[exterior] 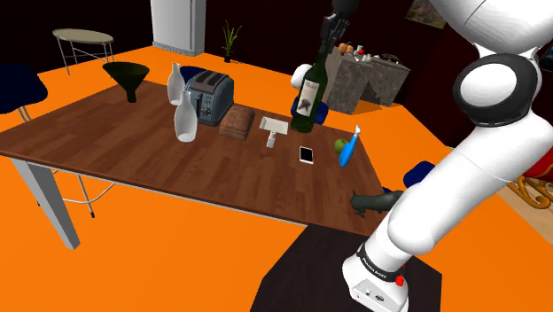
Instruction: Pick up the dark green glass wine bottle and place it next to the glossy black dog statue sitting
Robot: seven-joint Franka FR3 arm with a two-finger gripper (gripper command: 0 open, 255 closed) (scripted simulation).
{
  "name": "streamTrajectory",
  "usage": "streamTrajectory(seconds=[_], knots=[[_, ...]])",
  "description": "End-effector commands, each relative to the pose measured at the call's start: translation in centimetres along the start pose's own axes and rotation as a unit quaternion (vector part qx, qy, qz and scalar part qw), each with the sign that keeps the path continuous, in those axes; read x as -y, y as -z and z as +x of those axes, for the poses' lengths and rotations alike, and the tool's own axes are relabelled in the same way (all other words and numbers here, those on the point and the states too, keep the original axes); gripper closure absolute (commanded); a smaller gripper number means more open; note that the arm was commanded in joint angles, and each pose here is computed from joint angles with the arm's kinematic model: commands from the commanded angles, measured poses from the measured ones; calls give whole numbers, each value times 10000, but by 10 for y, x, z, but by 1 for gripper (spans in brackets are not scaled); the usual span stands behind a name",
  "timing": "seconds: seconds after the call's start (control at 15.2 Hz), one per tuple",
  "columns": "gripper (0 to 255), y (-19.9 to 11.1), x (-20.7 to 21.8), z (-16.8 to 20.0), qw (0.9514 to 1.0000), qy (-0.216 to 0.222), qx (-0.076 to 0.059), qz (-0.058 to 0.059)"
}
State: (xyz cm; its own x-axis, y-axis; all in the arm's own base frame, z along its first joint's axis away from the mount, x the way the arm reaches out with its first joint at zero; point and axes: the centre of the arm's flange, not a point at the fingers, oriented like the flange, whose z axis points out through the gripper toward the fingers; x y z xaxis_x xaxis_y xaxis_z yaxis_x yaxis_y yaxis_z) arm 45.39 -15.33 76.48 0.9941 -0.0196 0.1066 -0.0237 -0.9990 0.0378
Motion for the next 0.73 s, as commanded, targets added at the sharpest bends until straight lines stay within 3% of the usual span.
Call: streamTrajectory(seconds=[0.0,0.66], knots=[[255,14,-5,-25,10000,3,1,2],[255,76,-32,-138,10000,3,1,2]])
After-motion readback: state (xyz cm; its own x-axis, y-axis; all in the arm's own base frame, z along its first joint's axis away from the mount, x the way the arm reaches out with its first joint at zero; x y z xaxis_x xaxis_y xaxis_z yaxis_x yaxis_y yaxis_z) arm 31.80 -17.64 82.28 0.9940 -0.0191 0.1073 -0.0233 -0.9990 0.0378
